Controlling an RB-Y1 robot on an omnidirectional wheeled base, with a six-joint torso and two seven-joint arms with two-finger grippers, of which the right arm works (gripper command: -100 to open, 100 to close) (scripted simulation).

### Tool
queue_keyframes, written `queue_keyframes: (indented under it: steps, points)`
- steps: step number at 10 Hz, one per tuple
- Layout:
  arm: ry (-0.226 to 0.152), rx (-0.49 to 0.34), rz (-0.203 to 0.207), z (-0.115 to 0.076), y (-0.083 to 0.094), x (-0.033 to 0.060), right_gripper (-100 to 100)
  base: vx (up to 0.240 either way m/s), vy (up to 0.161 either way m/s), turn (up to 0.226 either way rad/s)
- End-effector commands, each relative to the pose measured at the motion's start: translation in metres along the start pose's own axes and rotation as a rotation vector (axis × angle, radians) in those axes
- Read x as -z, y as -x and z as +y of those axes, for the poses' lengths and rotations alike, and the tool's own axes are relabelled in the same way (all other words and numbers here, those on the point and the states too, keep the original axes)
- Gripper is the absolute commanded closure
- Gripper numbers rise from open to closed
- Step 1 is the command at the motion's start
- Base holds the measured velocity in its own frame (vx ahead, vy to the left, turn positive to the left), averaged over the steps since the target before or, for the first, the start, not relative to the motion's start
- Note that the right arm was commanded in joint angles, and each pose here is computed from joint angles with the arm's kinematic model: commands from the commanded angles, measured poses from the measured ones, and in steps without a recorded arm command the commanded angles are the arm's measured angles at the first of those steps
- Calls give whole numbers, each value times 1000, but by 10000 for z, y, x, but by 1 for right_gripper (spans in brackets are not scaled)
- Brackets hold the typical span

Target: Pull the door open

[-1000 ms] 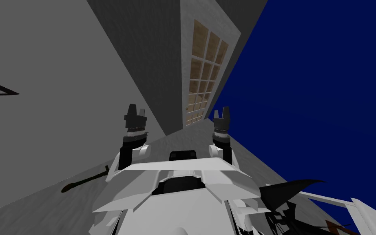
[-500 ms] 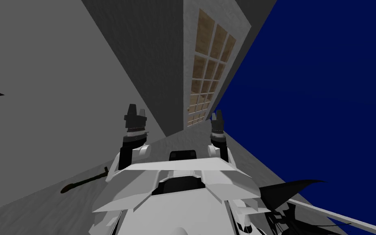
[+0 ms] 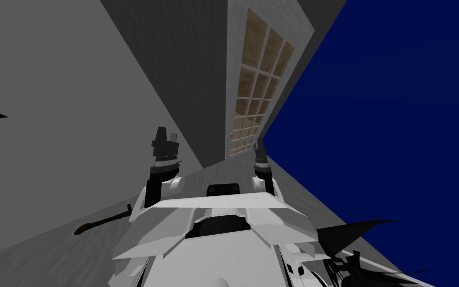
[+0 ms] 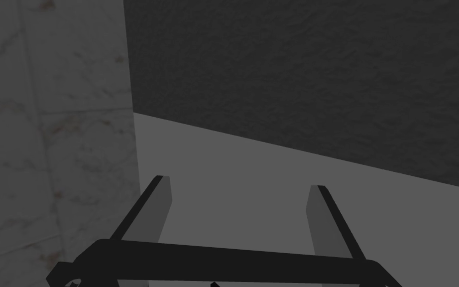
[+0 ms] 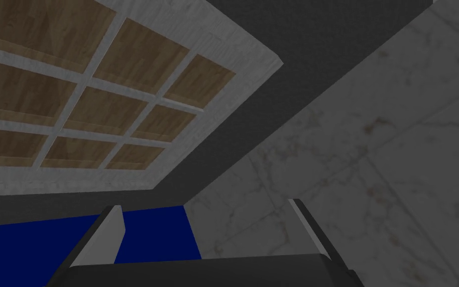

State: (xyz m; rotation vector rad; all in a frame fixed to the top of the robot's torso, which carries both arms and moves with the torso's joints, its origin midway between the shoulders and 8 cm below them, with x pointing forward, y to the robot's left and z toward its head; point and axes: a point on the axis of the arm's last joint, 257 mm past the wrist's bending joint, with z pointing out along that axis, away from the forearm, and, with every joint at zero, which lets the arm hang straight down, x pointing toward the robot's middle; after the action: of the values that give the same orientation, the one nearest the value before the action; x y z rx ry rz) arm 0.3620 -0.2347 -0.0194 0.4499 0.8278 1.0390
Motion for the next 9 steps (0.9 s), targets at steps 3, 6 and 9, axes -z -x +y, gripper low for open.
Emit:
queue_keyframes:
  steps: [3,6,9]
  points:
    - [-47,99,41,-326,-177,124,-100,106,-2,70]
    - [-85,186,81,-601,-331,243,-100,92,-9,73]
    - [-112,246,112,-799,-441,342,-100,91,-10,64]
